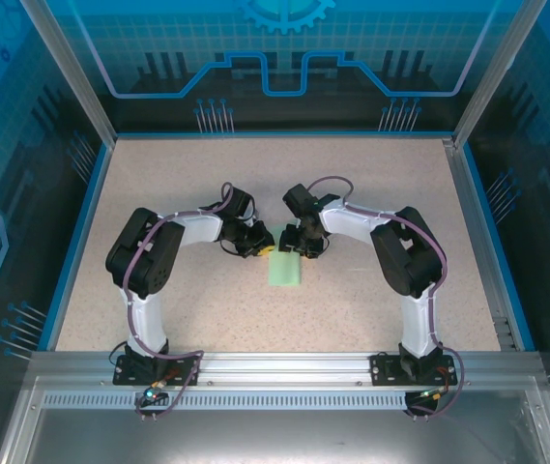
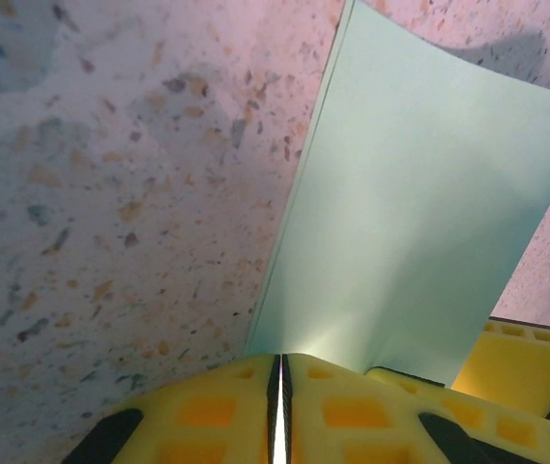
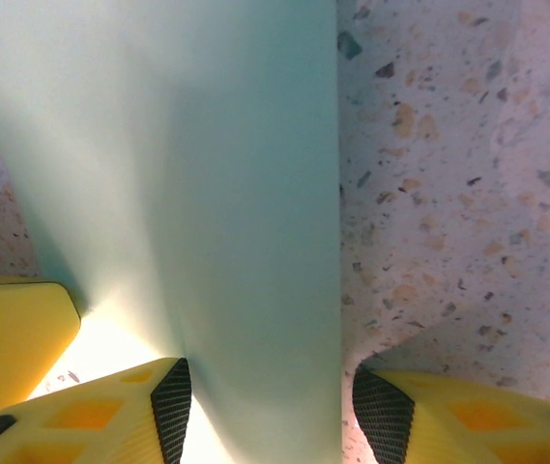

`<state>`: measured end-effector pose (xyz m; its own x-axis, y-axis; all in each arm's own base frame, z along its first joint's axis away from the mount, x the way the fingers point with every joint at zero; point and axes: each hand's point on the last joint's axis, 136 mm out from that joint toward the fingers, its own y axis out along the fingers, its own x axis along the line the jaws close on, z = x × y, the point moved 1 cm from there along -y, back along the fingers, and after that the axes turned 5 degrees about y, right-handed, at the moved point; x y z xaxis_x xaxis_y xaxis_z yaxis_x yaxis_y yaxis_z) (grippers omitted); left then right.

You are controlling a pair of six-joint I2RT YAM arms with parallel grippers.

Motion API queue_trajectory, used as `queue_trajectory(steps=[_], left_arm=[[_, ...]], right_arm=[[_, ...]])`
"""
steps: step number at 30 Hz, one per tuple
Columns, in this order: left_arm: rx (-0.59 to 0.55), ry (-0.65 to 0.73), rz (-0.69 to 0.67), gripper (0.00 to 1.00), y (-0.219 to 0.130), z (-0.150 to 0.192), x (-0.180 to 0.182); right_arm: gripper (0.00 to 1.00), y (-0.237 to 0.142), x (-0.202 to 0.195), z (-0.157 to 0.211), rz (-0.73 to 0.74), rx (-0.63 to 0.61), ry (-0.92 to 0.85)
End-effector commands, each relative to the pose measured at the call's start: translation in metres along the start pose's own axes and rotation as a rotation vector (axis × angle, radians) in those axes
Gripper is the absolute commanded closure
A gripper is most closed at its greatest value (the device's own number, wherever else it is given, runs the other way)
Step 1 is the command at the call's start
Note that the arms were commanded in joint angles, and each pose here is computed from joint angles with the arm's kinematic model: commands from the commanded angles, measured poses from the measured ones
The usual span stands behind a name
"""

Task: Fold a paper plane with a square sheet of paper (pick it up from the middle)
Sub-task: Hold the square sheet of paper at the center of the table.

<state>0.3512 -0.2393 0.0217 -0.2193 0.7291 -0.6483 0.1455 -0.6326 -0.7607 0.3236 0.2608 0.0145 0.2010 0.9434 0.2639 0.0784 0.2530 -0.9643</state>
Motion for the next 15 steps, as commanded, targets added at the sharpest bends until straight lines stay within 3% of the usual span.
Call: queue_trajectory(steps=[1,4,8,12,15], left_arm=[[0.073,-0.016,-0.070,0.87,0.009,0.015,0.017],[0.079,-0.020,-0.095,0.88,0.009,0.018,0.024],[0.092,-0.025,-0.115,0.89,0.010,0.022,0.031],[0.094,-0.025,-0.126,0.89,0.011,0.023,0.035],[0.093,-0.025,-0.131,0.89,0.012,0.023,0.035]], right_arm=[[0.45,0.059,-0.055,0.030,0.191,0.110,0.005],[0.44,0.047,-0.042,0.024,0.121,0.095,-0.005],[0.36,0.007,-0.012,0.005,-0.063,0.018,-0.031],[0.33,-0.041,-0.004,-0.013,-0.131,-0.104,-0.050],[0.36,-0.064,0.000,-0.018,-0.149,-0.169,-0.084]])
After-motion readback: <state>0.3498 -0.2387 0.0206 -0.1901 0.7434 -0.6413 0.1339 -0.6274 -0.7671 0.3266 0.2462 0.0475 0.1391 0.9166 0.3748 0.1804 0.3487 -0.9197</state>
